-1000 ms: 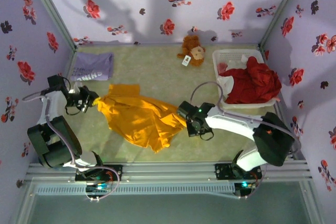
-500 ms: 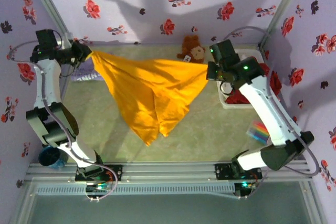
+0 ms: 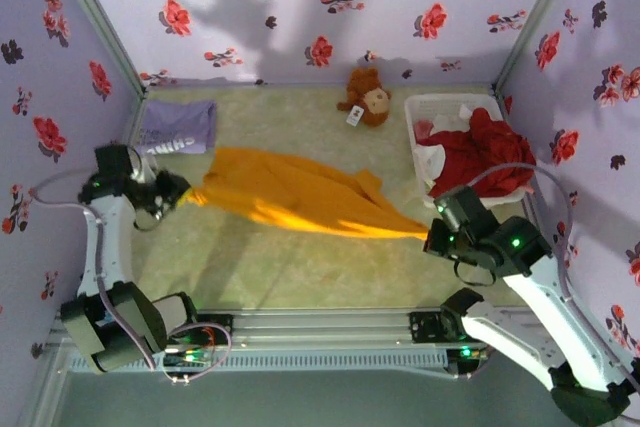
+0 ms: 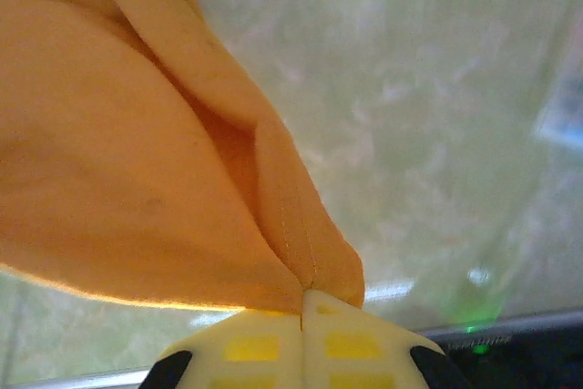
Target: Fold and stack the t-shirts
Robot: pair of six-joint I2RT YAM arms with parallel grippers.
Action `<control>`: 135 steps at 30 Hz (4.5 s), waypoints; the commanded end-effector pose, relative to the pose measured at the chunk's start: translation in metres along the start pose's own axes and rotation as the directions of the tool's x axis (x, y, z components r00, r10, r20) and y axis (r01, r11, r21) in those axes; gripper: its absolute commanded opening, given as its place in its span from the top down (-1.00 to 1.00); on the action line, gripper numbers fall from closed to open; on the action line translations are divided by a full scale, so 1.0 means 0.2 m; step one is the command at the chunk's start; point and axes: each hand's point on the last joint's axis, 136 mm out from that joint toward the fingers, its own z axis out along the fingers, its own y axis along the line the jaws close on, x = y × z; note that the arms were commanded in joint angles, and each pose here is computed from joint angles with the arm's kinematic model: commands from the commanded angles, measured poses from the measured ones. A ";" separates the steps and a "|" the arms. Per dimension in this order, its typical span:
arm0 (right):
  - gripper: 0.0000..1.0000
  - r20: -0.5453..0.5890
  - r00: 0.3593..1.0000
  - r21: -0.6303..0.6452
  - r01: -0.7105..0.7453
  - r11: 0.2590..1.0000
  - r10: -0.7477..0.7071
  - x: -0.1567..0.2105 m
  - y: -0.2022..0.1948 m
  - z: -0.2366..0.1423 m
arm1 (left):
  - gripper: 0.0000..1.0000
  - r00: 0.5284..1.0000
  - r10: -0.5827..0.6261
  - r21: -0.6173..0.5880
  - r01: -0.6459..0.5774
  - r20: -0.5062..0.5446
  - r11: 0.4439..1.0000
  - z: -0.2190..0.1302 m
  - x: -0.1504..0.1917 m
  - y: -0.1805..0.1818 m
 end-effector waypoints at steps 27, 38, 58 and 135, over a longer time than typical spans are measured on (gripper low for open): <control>1.00 -0.099 0.991 0.054 -0.081 0.995 0.086 0.15 -0.08 0.12 | 0.07 0.706 0.581 -0.130 -0.674 -0.405 0.727 0.60 0.14 -0.32; 1.00 -0.114 0.987 0.051 -0.105 0.993 0.110 0.17 -0.09 0.14 | 0.17 0.550 0.715 -0.063 -0.809 -0.432 0.584 0.81 0.24 -0.53; 1.00 -0.115 0.986 0.042 -0.117 0.992 0.121 0.19 -0.10 0.14 | 0.27 0.565 0.674 -0.120 -0.801 -0.476 0.587 0.99 0.27 -0.54; 1.00 -0.056 0.996 0.004 -0.074 0.997 0.075 0.09 -0.04 0.10 | 0.70 0.612 0.667 -0.127 -0.770 -0.425 0.625 1.05 0.34 -0.48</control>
